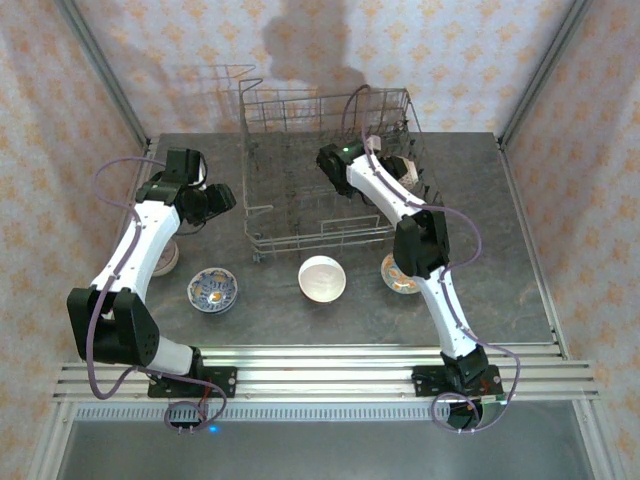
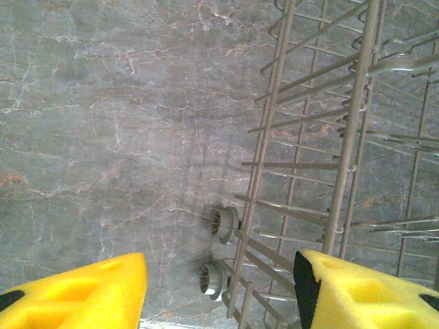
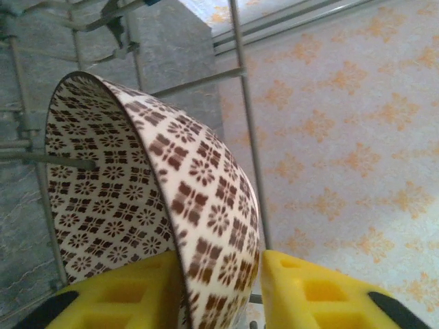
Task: Load the bowls into the dish rack
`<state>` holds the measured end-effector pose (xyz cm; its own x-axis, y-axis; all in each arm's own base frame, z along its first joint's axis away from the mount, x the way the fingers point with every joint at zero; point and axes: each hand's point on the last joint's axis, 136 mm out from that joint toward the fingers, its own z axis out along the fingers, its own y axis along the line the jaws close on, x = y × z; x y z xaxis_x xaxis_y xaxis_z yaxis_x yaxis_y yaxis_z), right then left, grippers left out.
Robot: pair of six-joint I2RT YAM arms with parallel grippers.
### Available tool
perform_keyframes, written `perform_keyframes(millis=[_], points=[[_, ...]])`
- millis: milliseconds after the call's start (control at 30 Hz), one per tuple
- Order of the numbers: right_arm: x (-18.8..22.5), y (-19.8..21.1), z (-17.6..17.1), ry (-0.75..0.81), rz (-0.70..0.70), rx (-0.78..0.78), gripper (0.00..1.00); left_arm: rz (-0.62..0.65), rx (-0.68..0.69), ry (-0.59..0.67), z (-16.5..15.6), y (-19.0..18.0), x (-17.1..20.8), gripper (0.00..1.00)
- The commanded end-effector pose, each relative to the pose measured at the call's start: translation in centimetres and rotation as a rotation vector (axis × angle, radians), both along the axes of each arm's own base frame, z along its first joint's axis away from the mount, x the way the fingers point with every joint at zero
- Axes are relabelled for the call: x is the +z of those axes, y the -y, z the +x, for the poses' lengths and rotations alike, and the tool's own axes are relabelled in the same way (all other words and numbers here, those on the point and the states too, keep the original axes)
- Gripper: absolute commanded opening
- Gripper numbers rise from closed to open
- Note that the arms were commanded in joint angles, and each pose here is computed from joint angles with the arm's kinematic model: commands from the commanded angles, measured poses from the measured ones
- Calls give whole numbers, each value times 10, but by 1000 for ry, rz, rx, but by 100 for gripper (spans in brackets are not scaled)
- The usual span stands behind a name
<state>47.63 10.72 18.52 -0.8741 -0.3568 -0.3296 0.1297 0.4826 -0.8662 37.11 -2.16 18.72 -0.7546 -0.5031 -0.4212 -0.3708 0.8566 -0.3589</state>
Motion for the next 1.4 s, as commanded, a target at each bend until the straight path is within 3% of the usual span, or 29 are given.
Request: perform_keyframes(millis=[0, 367, 733, 1100, 1367], points=[[-14, -2, 3, -38, 30, 1, 38, 9, 28, 19, -5, -5, 6, 59], [-38, -7, 8, -75, 178, -11, 54, -3, 28, 30, -7, -3, 10, 60], [7, -14, -5, -22, 311, 19, 75, -28, -7, 64, -5, 4, 23, 60], [50, -30, -40, 25, 589, 37, 83, -34, -90, 134, -10, 15, 51, 60], [87, -13, -75, 101, 668, 52, 83, -40, -131, 187, -30, 38, 71, 61]])
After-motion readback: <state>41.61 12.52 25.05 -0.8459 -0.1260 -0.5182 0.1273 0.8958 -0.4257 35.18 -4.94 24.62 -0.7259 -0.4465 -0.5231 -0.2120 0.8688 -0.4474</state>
